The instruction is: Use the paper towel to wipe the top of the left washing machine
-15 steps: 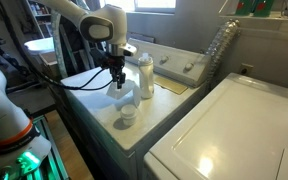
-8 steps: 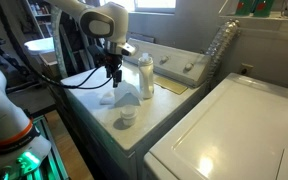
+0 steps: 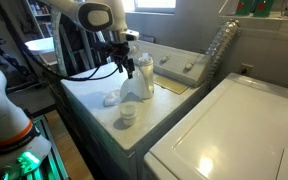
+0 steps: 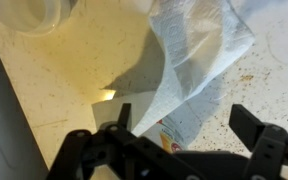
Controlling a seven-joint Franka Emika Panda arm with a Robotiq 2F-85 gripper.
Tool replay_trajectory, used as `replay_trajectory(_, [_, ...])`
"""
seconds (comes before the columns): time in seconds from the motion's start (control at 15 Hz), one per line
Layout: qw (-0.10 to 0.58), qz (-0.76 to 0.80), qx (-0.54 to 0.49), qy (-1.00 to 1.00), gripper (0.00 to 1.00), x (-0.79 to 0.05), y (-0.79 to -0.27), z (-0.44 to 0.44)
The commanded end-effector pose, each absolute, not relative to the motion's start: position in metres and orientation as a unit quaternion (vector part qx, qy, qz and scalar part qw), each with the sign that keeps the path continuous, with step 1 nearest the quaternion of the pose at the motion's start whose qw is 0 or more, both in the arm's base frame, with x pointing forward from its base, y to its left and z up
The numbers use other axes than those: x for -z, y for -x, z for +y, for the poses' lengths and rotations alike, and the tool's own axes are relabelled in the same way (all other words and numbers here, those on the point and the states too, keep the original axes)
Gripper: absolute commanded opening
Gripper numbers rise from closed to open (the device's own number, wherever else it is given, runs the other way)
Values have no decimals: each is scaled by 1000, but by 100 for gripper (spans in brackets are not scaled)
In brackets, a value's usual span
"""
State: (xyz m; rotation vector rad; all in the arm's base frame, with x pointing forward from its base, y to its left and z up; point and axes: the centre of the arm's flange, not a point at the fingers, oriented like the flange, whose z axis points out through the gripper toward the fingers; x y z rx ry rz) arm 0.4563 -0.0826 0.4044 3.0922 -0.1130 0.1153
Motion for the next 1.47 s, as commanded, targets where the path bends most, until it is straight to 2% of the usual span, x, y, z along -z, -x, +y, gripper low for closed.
replay_trajectory(0.0, [34, -22, -47, -998, 100, -382, -463, -85])
replay_trajectory(0.13, [19, -13, -37, -999, 100, -371, -467, -81])
replay_trajectory(0.2, [13, -10, -32, -999, 97, -366, -468, -79])
replay_trajectory(0.53, [-13, 12, -11, -1000, 56, -345, -473, -66])
replay_trajectory(1.0, [43, 28, 44, -998, 2, -345, -454, -60])
replay_trajectory(1.07, [52, 36, 59, -996, 0, -342, -450, -60])
replay_trajectory(1.13, [64, 44, 72, -994, 22, -338, -447, -60])
replay_trajectory(1.2, [75, 44, 82, -993, 32, -336, -445, -61])
replay_trajectory(1.27, [84, 42, 82, -992, 33, -337, -443, -61])
replay_trajectory(1.4, [102, 44, 79, -991, 45, -345, -436, -63])
